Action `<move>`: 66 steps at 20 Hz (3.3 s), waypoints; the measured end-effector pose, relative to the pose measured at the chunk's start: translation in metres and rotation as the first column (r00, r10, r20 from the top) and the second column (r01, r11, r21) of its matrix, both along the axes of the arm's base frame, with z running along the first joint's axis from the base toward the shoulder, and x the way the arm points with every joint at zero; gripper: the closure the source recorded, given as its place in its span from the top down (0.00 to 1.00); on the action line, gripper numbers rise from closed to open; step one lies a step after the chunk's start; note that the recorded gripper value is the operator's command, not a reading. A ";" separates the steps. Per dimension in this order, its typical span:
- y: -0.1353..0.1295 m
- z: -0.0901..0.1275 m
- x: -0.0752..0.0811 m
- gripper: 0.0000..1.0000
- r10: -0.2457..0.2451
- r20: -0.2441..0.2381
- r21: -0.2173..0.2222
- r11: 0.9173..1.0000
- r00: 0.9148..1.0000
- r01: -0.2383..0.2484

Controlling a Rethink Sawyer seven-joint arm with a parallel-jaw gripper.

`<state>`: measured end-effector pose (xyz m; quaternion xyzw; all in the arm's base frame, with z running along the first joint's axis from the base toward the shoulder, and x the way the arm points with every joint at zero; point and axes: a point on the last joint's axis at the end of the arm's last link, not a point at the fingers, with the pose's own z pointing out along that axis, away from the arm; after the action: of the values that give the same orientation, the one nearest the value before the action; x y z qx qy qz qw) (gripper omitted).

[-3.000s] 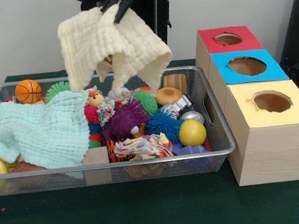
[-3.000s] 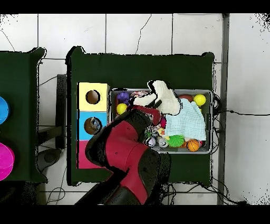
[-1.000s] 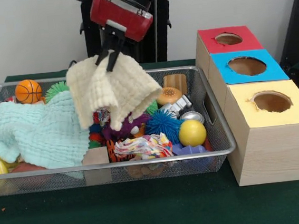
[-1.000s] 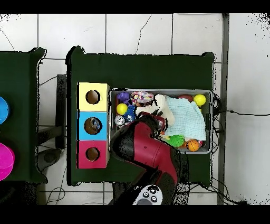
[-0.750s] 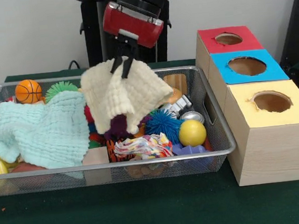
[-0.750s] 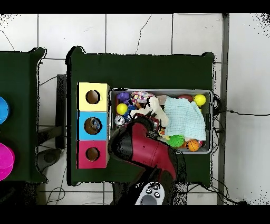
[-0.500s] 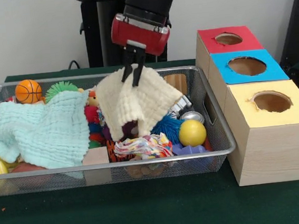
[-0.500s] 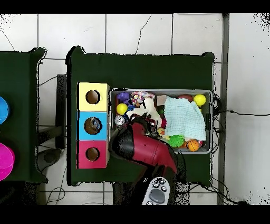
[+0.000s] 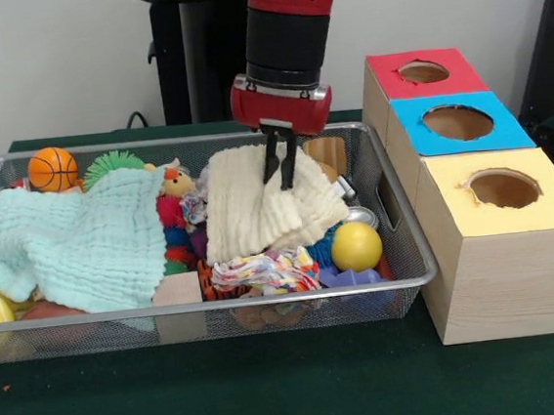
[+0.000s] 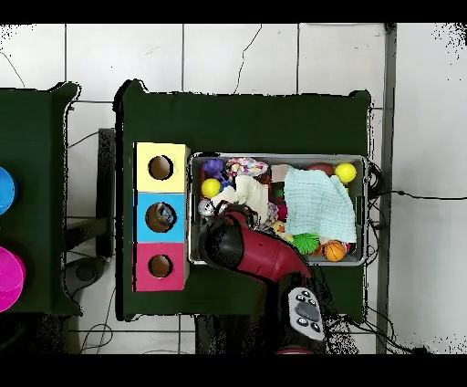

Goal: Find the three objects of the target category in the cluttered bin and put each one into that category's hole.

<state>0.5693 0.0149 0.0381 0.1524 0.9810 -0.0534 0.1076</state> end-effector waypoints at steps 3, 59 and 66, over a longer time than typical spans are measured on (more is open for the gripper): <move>0.005 -0.007 -0.003 0.00 -0.013 -0.014 0.051 0.999 1.000 0.014; 0.109 0.100 -0.056 1.00 0.114 -0.068 0.031 0.993 0.991 -0.112; 0.086 0.114 -0.039 1.00 0.152 0.036 -0.196 0.970 0.988 -0.142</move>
<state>0.5304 0.1011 0.1519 0.0694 0.9767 -0.1363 0.1507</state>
